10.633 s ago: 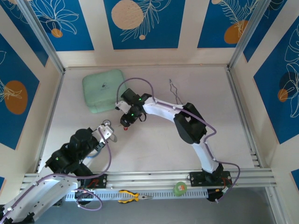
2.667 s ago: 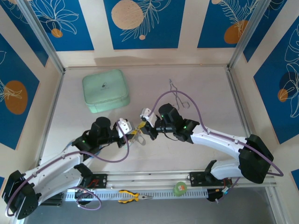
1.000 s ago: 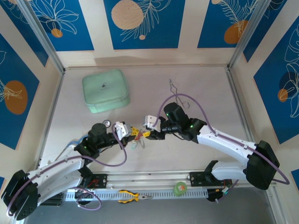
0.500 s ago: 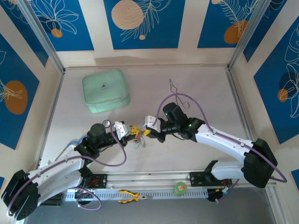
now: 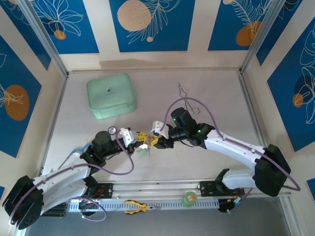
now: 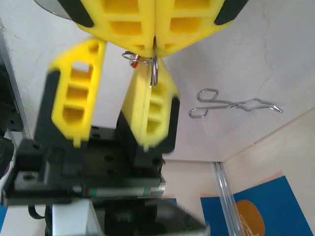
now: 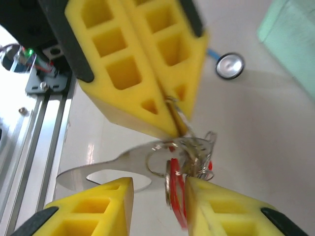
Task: Put the keys on the keyring
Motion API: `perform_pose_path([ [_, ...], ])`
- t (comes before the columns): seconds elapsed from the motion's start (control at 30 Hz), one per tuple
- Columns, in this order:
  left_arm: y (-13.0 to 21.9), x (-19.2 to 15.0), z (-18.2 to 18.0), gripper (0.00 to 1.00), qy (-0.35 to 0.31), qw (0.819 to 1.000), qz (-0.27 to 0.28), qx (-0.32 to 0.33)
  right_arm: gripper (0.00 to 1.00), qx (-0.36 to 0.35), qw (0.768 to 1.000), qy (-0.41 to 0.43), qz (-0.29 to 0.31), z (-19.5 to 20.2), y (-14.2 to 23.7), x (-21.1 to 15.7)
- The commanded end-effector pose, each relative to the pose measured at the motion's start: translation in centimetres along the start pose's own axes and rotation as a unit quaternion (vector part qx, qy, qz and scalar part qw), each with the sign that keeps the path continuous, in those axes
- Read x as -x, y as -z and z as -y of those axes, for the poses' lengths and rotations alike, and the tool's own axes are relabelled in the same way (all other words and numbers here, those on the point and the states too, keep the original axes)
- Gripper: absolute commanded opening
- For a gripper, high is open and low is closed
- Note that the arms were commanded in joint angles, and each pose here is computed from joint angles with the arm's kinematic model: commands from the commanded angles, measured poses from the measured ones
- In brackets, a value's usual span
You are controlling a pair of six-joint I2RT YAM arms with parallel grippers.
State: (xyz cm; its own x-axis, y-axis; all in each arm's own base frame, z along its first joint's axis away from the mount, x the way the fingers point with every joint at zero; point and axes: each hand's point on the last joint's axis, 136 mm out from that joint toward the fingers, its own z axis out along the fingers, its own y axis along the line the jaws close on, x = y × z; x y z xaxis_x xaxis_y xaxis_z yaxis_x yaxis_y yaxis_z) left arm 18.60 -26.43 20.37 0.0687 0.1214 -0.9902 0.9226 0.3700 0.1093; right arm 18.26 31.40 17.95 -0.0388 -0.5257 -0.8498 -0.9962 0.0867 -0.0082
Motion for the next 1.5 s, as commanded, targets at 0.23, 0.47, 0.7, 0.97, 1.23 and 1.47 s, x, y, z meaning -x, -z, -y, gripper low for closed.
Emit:
perform_pose_path([
  [0.23, 0.0, 1.6, 1.6, 0.0, -0.024, 0.998, 0.043, -0.046, 0.3, 0.013, 0.997, 0.003, 0.081, -0.1, 1.8, 2.9],
  [0.47, -0.1, 1.8, 1.9, 0.0, -0.026, 0.997, 0.048, -0.054, 0.26, 0.031, 0.996, 0.005, 0.081, -0.6, 1.1, 3.2],
  [0.7, -0.1, 1.6, 2.2, 0.0, -0.021, 0.997, 0.047, -0.065, 0.09, 0.039, 0.995, 0.006, 0.09, -0.8, 0.9, 3.6],
  [0.97, -0.3, 0.6, 0.9, 0.27, -0.017, 0.999, -0.005, -0.033, 0.0, 0.043, 0.997, 0.024, 0.059, -1.2, 1.7, 3.2],
  [1.23, -0.2, 0.1, 1.0, 0.31, -0.037, 0.997, -0.057, -0.042, 0.0, 0.023, 0.996, 0.053, -0.068, -0.6, 1.4, 1.1],
  [1.47, -0.3, 0.5, 1.2, 0.29, -0.044, 0.996, -0.054, -0.053, 0.0, 0.027, 0.988, 0.079, -0.127, -0.5, 0.7, 0.9],
])
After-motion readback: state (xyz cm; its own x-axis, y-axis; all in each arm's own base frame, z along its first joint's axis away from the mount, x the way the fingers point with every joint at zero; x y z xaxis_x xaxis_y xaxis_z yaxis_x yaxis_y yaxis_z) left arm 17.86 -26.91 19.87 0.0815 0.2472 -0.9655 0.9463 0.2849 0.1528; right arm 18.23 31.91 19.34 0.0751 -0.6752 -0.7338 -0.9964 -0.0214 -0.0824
